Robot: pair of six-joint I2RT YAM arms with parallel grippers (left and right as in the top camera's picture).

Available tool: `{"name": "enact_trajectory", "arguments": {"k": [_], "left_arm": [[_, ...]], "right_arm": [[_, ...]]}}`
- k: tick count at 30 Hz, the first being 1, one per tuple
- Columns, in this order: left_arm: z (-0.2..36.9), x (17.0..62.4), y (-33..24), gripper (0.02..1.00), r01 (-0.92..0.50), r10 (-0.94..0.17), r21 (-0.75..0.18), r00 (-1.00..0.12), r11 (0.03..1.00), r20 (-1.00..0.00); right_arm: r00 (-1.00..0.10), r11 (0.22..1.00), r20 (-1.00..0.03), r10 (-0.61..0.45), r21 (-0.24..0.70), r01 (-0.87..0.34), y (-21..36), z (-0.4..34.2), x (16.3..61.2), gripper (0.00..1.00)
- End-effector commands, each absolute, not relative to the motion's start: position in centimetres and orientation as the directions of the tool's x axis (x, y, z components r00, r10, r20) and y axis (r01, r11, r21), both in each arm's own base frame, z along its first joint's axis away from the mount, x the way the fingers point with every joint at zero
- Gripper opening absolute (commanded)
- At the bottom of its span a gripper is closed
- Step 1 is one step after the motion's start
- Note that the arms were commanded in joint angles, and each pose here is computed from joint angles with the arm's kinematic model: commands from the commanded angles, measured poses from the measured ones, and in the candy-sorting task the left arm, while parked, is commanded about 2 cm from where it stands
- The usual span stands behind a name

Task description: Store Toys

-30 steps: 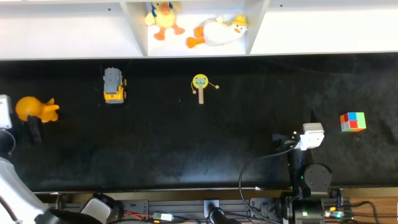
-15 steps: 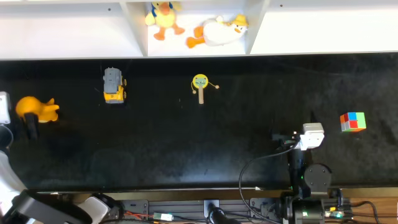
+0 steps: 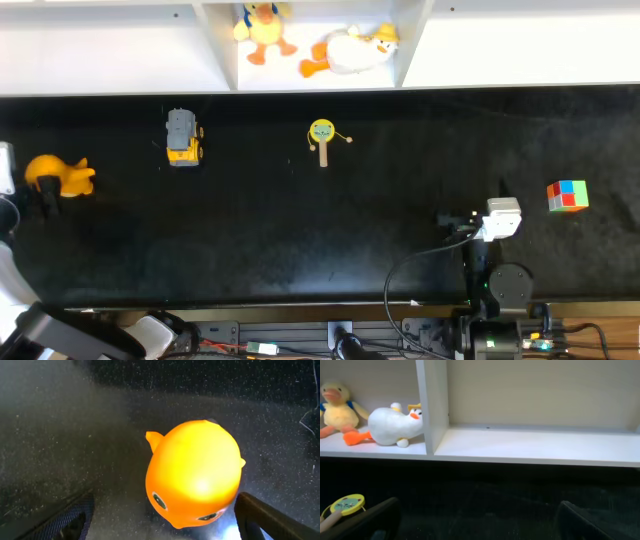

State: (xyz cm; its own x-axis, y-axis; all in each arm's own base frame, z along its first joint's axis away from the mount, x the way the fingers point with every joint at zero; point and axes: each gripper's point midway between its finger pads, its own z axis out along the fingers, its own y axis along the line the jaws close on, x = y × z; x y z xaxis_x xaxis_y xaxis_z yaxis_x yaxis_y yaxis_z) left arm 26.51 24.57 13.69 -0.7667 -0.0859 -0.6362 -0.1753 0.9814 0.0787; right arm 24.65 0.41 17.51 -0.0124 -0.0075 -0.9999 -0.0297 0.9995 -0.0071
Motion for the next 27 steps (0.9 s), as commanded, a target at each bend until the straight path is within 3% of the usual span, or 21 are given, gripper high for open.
{"name": "enact_trajectory", "arguments": {"k": [1,7,14,27], "left_arm": [[14.3,27.38,24.85,0.91,-0.143,-0.058,0.074,-0.746,0.987,-0.663],[13.92,27.48,24.88,0.897,-0.141,-0.063,0.065,-0.749,0.988,-0.66],[13.69,27.8,24.65,0.553,-0.124,-0.062,0.046,-0.742,0.991,-0.668],[13.72,28.04,24.17,0.172,-0.109,-0.066,0.021,-0.732,0.994,-0.678]], "right_arm": [[-0.012,1.0,-1.0,0.004,0.004,-0.017,0.15,17.17,24.68,0.996],[-0.012,1.0,-1.0,0.004,0.004,-0.016,0.14,17.17,24.68,0.996],[-0.012,1.0,-1.0,0.004,0.004,-0.016,0.14,17.17,24.68,0.996],[-0.012,1.0,-1.0,0.004,0.004,-0.017,0.15,17.17,24.68,0.996]]}}
